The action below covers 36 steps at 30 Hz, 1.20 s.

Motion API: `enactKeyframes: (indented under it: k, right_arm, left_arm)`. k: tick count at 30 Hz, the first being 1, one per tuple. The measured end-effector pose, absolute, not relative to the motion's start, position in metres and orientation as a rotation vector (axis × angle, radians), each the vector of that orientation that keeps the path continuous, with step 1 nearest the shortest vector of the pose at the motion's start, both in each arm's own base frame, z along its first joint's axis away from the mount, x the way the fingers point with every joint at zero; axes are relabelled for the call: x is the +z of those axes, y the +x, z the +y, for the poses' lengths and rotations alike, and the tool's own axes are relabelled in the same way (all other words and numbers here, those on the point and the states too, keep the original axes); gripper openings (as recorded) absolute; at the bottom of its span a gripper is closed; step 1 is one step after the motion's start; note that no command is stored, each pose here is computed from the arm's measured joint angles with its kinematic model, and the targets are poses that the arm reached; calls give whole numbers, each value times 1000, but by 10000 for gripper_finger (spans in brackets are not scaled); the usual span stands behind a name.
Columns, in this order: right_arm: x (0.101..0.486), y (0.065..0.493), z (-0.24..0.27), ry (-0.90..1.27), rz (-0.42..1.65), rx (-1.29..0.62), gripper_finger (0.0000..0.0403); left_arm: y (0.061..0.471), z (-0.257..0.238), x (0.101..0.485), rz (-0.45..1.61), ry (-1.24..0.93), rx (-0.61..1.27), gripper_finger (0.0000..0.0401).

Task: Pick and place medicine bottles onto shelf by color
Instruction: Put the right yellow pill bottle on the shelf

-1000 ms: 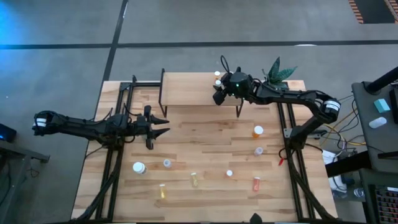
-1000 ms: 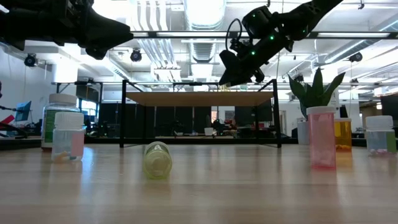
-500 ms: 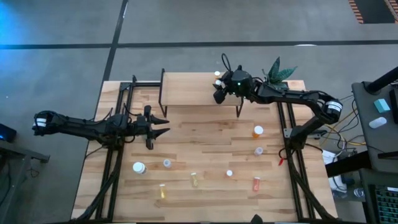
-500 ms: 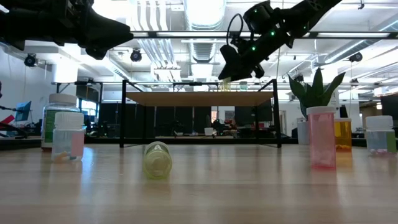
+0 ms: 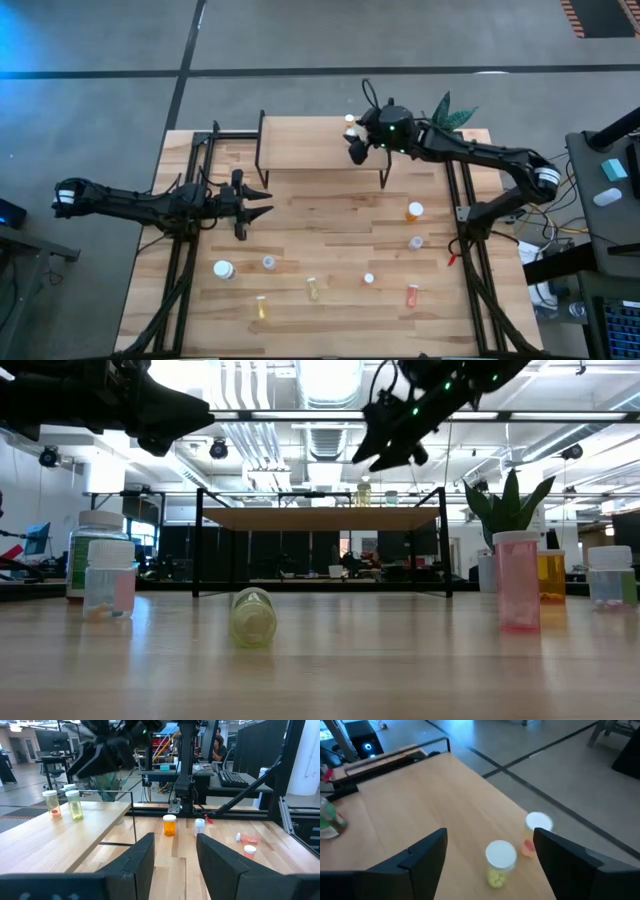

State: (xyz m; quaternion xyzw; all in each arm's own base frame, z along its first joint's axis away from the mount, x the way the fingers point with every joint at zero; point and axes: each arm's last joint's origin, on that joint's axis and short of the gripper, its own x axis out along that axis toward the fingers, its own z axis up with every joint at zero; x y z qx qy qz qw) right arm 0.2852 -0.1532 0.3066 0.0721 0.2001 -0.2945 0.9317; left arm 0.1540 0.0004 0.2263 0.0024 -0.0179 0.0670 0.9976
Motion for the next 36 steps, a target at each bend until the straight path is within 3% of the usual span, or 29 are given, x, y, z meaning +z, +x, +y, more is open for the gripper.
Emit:
enactKeyframes:
  k: [6, 12, 22, 36]
  right_arm:
    - [337, 269, -108, 143, 342, -483, 290]
    - [330, 272, -30, 117, 367, -312, 275]
    - [273, 298, 78, 165, 540, -184, 265]
    - [191, 378, 122, 395, 802, -141, 265]
  left_arm:
    - [154, 0, 226, -36, 2, 134, 131]
    - [154, 0, 226, -37, -7, 134, 131]
    - [154, 0, 227, -46, -51, 133, 131]
    - [154, -4, 227, -44, -103, 87, 130]
